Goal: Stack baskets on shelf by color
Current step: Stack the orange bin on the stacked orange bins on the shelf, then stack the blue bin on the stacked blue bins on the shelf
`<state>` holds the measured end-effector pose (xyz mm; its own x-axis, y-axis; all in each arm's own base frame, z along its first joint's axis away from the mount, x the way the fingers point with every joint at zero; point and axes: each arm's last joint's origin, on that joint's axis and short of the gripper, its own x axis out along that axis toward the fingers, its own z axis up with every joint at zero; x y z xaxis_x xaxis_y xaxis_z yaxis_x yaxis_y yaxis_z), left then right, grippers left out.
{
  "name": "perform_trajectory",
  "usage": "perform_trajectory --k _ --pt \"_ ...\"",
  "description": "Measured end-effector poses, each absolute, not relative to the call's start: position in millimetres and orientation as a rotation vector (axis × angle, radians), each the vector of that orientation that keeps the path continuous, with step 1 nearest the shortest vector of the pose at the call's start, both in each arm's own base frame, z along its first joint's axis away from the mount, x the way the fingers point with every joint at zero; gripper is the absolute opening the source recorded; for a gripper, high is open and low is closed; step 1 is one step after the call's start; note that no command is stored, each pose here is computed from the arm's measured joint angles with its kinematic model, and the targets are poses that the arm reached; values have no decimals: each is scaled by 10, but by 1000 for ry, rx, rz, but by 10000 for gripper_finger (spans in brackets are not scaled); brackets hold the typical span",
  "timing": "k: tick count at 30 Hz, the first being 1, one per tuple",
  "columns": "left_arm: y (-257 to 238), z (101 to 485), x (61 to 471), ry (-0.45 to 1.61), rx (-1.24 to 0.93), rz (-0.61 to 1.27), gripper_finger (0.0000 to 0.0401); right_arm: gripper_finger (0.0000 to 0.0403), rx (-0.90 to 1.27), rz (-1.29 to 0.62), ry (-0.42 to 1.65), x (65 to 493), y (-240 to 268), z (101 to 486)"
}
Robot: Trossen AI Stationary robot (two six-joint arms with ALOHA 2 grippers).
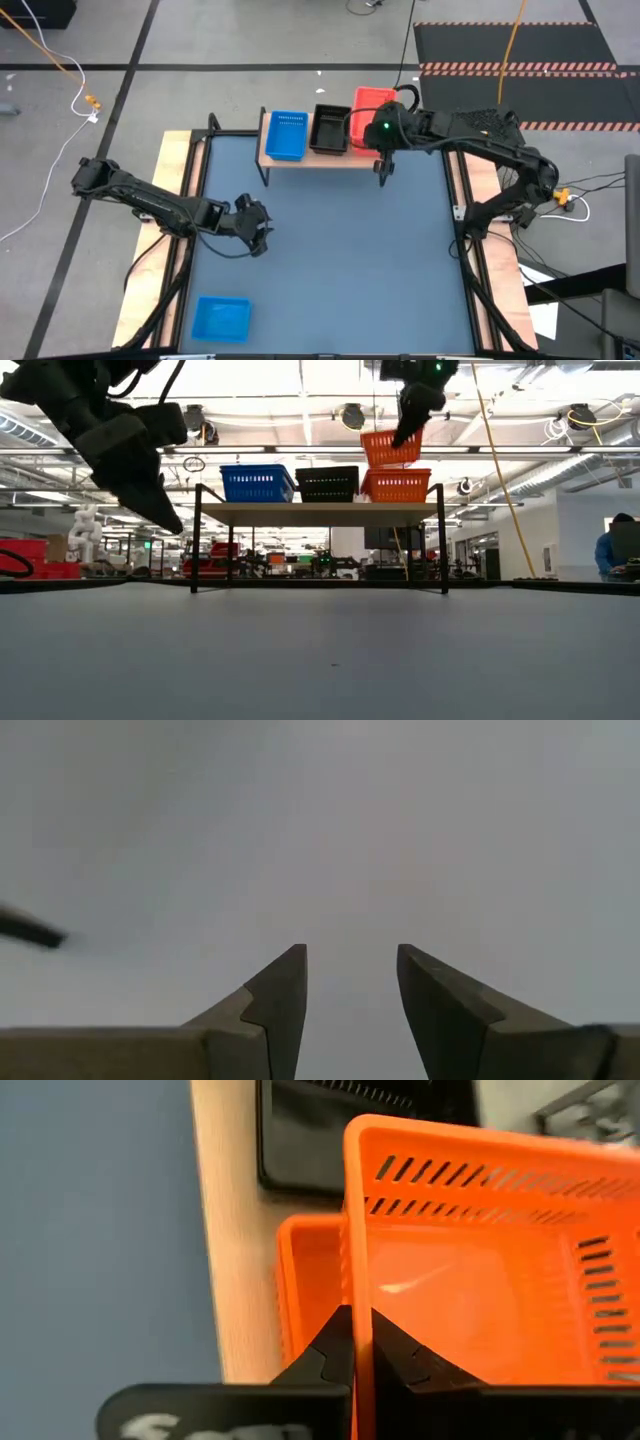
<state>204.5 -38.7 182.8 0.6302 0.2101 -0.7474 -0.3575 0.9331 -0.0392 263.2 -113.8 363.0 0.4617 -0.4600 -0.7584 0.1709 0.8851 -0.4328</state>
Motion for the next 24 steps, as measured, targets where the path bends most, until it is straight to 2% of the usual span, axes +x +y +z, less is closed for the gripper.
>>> perform_trajectory --k 5,14,24 --pt "-366 1799 2000 860 -199 393 156 0 -282 -298 1046 2606 -1191 3492" --pt "-362 1795 1993 862 -206 409 156 4 -315 -250 1110 2596 -1185 3289" --pt "-362 1795 1994 859 -215 413 156 79 -312 -272 1068 2568 -1166 3351"
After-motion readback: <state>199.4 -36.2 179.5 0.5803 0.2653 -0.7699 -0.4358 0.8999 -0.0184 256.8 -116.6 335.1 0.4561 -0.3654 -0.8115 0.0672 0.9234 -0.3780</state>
